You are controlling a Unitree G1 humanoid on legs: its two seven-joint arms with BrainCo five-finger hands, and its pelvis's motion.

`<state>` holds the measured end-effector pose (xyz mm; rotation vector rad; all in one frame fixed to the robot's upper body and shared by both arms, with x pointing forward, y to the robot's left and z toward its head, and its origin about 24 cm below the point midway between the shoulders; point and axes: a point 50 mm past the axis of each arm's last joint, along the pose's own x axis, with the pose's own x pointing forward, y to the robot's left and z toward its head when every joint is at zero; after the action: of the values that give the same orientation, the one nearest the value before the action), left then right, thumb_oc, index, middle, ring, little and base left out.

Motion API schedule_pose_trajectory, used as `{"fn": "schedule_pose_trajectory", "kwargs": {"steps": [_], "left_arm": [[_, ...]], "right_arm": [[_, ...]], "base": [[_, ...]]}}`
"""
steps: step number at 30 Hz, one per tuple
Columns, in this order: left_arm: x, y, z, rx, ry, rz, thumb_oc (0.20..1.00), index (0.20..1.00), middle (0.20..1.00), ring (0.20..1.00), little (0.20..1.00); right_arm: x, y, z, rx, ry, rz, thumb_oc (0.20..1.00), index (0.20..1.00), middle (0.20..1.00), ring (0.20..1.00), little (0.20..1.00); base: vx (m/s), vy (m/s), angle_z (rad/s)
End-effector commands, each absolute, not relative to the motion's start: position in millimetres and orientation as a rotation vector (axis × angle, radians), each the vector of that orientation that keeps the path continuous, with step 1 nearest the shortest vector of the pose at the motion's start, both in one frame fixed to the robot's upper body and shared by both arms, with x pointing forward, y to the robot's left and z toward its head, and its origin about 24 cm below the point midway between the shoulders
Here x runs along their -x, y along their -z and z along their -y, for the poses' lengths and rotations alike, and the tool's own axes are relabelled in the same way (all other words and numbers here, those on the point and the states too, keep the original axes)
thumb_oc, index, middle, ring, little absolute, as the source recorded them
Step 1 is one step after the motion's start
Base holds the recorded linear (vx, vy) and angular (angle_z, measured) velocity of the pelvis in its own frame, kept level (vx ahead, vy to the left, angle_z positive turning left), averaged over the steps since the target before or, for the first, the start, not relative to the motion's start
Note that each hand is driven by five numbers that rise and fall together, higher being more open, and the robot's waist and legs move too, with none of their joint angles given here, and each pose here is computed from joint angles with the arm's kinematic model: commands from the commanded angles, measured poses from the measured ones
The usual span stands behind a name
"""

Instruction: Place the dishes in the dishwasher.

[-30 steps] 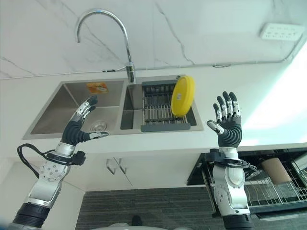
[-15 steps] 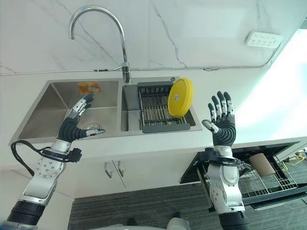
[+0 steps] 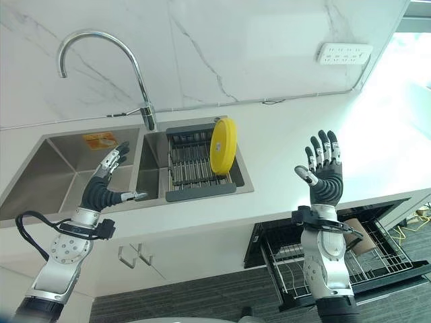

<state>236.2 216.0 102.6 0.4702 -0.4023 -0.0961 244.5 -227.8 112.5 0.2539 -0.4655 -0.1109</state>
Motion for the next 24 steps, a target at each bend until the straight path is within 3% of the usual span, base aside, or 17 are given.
{"fn": "schedule_pose_trajectory", "kwargs": {"steps": [1,8,11,24], "left_arm": [[-241,-126,-219,-0.504,0.065,0.532,1.0,1.0,1.0,1.0,1.0],[-238,-125,-214,-0.477,0.081,0.559,1.0,1.0,1.0,1.0,1.0],[-257,-130,-197,-0.499,0.16,0.57,1.0,1.0,1.0,1.0,1.0],[-254,-124,-197,-0.523,0.193,0.516,1.0,1.0,1.0,1.0,1.0]], "right_arm": [[-250,-140,217,-0.24,0.052,0.591,1.0,1.0,1.0,1.0,1.0],[-258,-143,216,-0.197,0.007,0.576,1.0,1.0,1.0,1.0,1.0],[-264,-134,218,-0.248,0.047,0.535,1.0,1.0,1.0,1.0,1.0],[-282,-92,206,-0.281,0.114,0.322,1.0,1.0,1.0,1.0,1.0]], "base": [[0.03,-0.063,-0.02],[0.07,0.06,-0.05],[0.08,0.183,-0.19],[0.07,0.001,-0.24]]}}
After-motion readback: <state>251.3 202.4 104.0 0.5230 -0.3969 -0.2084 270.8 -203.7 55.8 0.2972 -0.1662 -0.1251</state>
